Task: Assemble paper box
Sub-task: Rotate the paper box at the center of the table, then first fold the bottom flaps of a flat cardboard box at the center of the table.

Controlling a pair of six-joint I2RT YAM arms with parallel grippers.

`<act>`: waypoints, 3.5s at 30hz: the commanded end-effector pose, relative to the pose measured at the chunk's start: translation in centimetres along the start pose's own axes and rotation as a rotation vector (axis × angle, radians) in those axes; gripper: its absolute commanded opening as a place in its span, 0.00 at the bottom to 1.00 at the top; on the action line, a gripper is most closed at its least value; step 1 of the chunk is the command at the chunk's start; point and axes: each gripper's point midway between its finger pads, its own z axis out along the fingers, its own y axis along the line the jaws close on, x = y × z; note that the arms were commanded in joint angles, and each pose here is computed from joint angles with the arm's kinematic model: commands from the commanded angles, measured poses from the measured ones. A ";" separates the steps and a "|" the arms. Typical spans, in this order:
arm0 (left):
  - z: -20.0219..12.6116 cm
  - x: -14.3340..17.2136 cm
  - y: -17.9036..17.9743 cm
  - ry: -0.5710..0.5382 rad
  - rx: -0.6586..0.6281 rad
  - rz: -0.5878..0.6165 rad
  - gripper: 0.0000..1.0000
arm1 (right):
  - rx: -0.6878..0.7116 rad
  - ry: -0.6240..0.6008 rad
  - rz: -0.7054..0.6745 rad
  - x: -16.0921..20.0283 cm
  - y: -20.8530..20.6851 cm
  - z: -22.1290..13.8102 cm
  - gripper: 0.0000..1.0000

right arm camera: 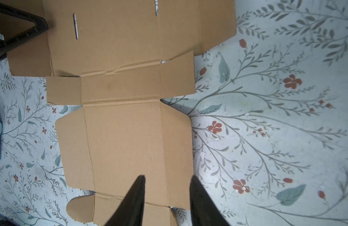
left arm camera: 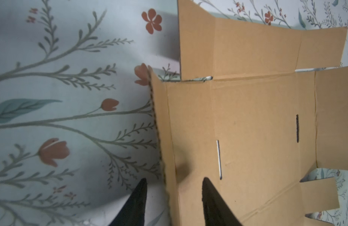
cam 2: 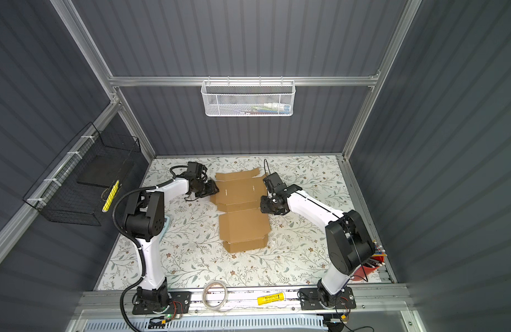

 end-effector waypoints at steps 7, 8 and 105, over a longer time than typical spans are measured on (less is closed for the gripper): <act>0.1 -0.2 -0.7 -0.016 0.044 0.015 0.23 | -0.015 0.003 0.034 -0.3 0.4 -0.4 0.43; 0.1 -0.1 -0.7 -0.023 0.049 0.013 0.20 | -0.015 -0.001 0.033 -0.3 0.4 -0.6 0.44; -17.2 2.9 -10.5 -0.772 0.269 0.443 0.00 | -0.391 -0.187 0.909 -18.9 10.9 -4.2 0.76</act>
